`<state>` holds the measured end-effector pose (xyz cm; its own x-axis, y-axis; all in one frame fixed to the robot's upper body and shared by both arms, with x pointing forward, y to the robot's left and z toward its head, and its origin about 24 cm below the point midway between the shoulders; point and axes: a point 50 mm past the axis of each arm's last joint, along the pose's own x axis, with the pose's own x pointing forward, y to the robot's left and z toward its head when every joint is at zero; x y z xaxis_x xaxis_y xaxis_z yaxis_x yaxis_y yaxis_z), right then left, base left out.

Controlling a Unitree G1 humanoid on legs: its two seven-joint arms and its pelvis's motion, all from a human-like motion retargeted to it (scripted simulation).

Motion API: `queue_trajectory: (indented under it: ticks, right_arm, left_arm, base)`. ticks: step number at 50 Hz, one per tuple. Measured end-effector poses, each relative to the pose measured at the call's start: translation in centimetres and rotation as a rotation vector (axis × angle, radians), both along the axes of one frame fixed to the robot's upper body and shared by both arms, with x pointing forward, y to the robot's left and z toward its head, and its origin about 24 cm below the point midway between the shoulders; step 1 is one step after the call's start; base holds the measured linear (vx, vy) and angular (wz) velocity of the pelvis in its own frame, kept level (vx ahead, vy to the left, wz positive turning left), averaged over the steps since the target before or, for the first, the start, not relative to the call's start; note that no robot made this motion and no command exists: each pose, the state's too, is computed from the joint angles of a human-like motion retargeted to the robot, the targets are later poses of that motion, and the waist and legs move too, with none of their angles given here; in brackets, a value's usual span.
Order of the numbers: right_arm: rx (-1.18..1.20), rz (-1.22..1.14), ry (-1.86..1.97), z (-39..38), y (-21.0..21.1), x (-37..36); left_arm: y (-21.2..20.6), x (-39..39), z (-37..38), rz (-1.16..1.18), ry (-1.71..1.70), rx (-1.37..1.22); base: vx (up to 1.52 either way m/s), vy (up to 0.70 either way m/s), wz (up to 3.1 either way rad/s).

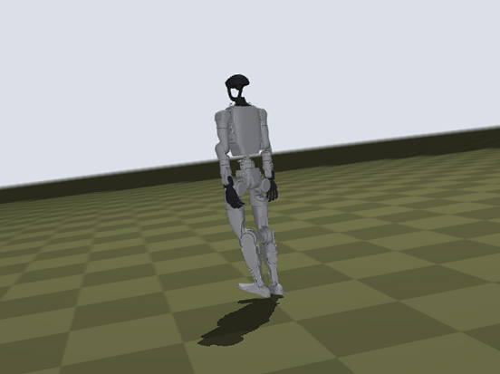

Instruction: In place motions

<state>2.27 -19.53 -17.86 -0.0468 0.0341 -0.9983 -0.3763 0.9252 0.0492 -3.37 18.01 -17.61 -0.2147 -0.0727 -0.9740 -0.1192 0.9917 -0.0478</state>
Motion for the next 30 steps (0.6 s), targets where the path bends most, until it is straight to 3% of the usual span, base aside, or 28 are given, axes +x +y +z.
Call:
queue_trajectory:
  ticks: [8,15,22,30]
  right_arm:
    - [-0.052,-0.123,0.188,0.7,-2.6,-6.3]
    - [-0.110,-0.106,0.291,1.6,-4.5,-8.6]
    - [-0.106,-0.206,0.342,2.1,-4.6,-10.7]
    - [-0.105,-0.176,0.298,1.7,-4.5,-9.4]
  left_arm:
    - [-0.2,12.0,0.3,-0.217,-0.371,-0.017]
    - [0.3,24.3,5.0,-0.144,-0.816,0.094]
    - [0.0,29.0,8.2,-0.142,-1.000,0.144]
    - [-1.3,28.0,7.2,-0.091,-0.965,0.093]
  base:
    - [-0.17,0.06,-0.26]
    - [-0.20,0.01,0.38]
    - [-0.03,-0.02,0.33]
    - [0.06,0.00,-0.22]
